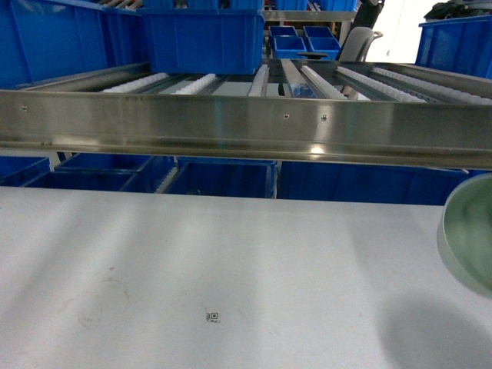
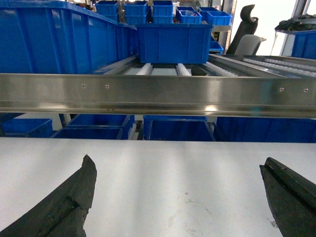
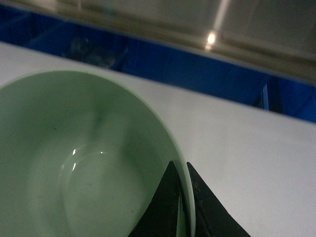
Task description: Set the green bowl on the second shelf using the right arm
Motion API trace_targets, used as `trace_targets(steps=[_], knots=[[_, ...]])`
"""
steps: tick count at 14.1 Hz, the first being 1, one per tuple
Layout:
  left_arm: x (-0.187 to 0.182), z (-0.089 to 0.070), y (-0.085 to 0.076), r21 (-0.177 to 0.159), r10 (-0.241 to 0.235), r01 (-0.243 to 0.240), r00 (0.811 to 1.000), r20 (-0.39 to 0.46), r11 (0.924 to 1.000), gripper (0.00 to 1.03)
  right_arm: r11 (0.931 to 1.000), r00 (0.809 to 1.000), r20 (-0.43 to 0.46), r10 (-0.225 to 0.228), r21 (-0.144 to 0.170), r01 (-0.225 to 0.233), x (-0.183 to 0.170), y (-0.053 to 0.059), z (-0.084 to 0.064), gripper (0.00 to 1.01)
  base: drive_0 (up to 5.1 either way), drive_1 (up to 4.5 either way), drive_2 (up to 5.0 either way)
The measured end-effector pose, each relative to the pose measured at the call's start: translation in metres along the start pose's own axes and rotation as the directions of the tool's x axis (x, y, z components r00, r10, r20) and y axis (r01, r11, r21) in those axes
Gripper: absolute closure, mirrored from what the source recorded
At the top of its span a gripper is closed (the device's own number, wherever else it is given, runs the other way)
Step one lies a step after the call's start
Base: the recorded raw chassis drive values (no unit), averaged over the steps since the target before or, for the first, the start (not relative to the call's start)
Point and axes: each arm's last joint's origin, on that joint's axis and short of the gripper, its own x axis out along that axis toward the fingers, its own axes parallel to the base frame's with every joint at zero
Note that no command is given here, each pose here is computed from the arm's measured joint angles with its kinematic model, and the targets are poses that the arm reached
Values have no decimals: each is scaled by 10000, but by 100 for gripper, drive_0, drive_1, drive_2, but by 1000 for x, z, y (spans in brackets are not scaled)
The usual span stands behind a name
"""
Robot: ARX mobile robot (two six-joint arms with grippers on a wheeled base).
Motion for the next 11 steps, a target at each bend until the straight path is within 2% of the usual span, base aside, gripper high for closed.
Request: trace_targets(steps=[1,7,10,11], knots=[[0,0,0,0,0,0,10000,4,10000,5,10000,9994,333,-3,-2,3,-5,2,8,99,0,0,0],[0,0,0,0,4,-4,10000,4,10000,5,9999,9893,1456,67,109,-84,-27,11,36,99,0,0,0],[0,0,0,0,0,0,10000,8,10000,5,9993,9601,2791,-169,360,71,-60,14,62,99,0,0,0],[0,0,0,0,0,0,10000,4,10000,5,9988,9500,3113,-246,486,99,-74,16,66,99,0,0,0]])
